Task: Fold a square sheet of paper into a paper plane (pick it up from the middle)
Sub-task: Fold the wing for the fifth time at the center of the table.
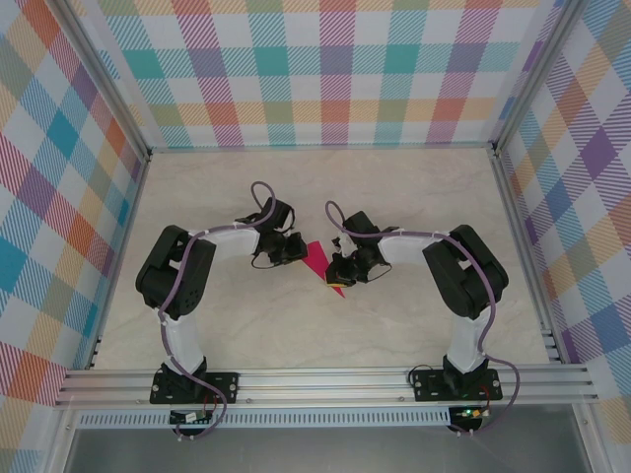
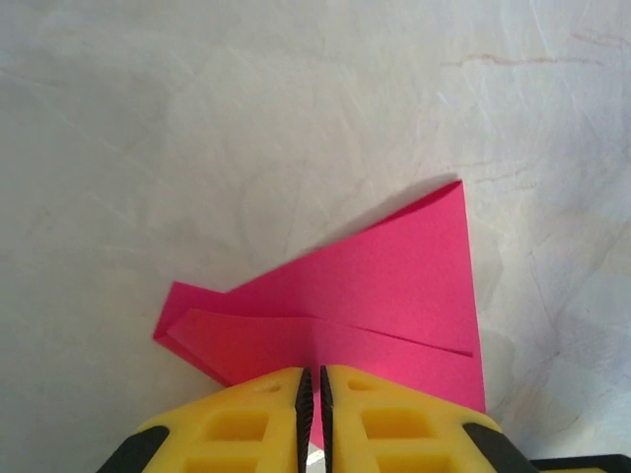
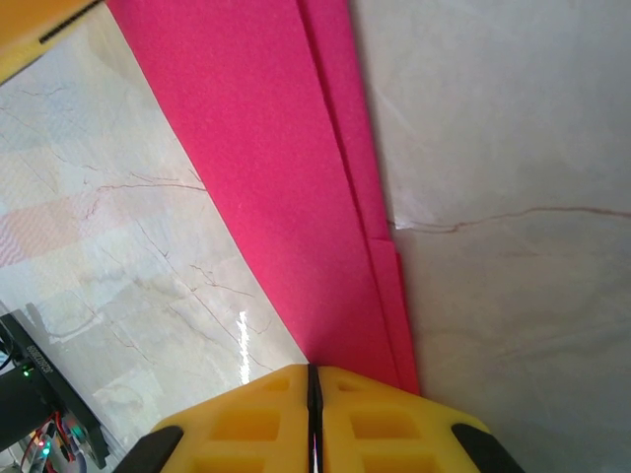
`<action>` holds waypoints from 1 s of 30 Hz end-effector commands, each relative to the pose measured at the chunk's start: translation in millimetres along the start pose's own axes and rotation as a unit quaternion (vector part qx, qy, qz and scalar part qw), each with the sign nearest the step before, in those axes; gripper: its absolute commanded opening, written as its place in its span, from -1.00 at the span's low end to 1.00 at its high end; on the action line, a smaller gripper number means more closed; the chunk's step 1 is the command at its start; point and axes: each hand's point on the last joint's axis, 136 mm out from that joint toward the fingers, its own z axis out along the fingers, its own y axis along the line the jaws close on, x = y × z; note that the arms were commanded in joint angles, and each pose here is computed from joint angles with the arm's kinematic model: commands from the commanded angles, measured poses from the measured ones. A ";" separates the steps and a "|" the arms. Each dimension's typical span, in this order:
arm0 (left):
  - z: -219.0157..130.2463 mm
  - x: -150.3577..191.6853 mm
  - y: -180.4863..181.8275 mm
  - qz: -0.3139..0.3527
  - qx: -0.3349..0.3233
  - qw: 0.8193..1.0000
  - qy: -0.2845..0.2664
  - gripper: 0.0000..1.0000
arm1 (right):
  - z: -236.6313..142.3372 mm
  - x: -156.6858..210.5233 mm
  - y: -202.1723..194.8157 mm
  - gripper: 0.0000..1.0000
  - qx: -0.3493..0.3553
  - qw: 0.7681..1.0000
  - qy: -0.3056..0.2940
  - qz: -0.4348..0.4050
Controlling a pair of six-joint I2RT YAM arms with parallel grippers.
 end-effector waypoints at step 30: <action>-24.8 8.2 -46.5 0.015 0.097 0.995 -0.027 -0.72 | 7.2 17.4 -25.4 -0.80 0.039 0.998 0.032 0.037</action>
